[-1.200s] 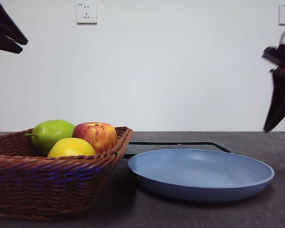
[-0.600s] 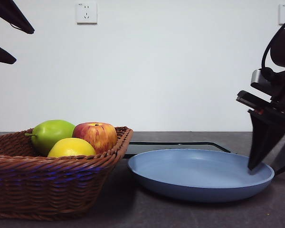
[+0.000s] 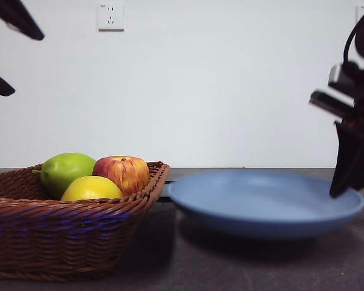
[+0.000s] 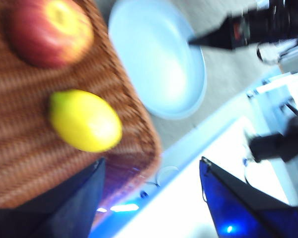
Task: Take the lemon from the basket,put the lemon in the plate,hand out the plate
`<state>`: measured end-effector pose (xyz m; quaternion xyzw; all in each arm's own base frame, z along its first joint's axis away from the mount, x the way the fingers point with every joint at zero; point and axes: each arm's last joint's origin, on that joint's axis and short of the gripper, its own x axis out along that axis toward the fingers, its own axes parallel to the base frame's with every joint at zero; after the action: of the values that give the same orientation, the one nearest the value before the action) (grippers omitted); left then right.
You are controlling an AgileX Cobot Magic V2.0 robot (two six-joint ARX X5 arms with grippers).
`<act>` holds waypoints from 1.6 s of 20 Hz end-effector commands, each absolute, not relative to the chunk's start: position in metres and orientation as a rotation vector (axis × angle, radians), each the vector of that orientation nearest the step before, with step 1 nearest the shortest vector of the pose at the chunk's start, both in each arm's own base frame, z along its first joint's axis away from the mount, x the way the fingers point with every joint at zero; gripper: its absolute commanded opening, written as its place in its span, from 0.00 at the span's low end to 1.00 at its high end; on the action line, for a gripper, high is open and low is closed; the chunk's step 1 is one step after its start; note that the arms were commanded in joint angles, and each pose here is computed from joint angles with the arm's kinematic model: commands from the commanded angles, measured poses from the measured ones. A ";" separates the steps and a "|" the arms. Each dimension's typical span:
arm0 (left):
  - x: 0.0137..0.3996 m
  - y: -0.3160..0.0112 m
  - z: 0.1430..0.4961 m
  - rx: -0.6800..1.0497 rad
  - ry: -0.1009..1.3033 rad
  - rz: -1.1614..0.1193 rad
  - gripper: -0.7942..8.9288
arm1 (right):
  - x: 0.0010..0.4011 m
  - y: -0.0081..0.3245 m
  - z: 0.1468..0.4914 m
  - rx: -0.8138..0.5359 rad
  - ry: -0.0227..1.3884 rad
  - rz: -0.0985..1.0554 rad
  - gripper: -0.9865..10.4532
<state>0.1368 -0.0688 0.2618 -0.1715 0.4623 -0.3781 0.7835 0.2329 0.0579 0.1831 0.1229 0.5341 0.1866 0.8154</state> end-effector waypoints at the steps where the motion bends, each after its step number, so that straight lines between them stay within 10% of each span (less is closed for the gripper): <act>1: 0.136 -0.077 0.266 -0.394 1.013 -0.786 0.43 | 0.230 0.058 0.199 0.265 1.074 0.411 0.09; 13: 0.170 -0.127 0.218 -0.353 1.250 -0.523 0.43 | 0.195 0.048 0.260 0.247 0.803 0.395 0.09; 32: 0.217 -0.158 0.178 -0.141 1.394 -0.342 0.43 | 0.190 0.043 0.273 0.255 0.825 0.374 0.09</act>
<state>0.2167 -0.1547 0.1816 -0.0817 0.6358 -0.1513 0.7525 0.1869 0.0419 0.2652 0.1170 0.4101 0.1772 0.8870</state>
